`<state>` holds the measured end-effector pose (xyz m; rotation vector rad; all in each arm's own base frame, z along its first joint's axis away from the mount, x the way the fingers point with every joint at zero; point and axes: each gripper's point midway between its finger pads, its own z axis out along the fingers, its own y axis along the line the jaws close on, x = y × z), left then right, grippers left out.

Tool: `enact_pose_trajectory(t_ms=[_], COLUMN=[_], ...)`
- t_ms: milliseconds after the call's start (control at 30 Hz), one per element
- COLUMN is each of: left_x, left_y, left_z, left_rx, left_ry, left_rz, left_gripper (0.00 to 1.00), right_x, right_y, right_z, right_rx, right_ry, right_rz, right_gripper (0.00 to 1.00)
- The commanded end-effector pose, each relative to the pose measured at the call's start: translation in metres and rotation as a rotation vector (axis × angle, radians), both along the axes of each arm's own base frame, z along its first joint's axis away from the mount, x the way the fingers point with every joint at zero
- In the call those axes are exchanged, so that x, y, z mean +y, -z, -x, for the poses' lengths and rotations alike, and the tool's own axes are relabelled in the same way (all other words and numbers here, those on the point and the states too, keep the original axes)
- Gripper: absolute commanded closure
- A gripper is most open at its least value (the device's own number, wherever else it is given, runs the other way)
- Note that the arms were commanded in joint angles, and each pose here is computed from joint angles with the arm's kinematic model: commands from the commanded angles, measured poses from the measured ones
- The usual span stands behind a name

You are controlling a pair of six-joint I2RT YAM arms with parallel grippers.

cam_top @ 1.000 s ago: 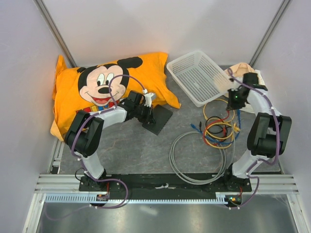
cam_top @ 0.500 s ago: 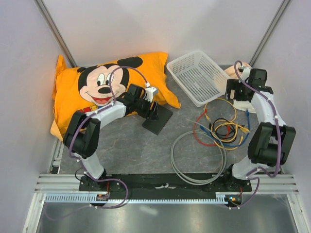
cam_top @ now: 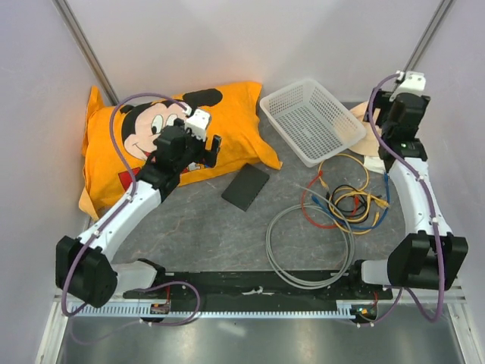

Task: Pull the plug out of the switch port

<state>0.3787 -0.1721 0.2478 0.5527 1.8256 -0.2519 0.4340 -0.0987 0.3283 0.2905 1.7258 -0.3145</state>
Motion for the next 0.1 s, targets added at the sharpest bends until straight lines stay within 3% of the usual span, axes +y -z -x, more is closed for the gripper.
enact_pose_trajectory(t_ms=[0, 67], left_x=[0.078, 0.088], left_y=[0.067, 0.090], left_z=[-0.016, -0.012], left_rx=[0.068, 0.140], left_ry=[-0.423, -0.424], left_rz=[-0.182, -0.182], left_gripper=[0.01, 0.06], right_x=[0.011, 0.015], right_y=[0.048, 0.062], right_z=[0.007, 0.007], right_rx=[0.119, 0.142], right_ry=[0.013, 0.004], right_rz=[-0.031, -0.058], right_gripper=[0.02, 0.02])
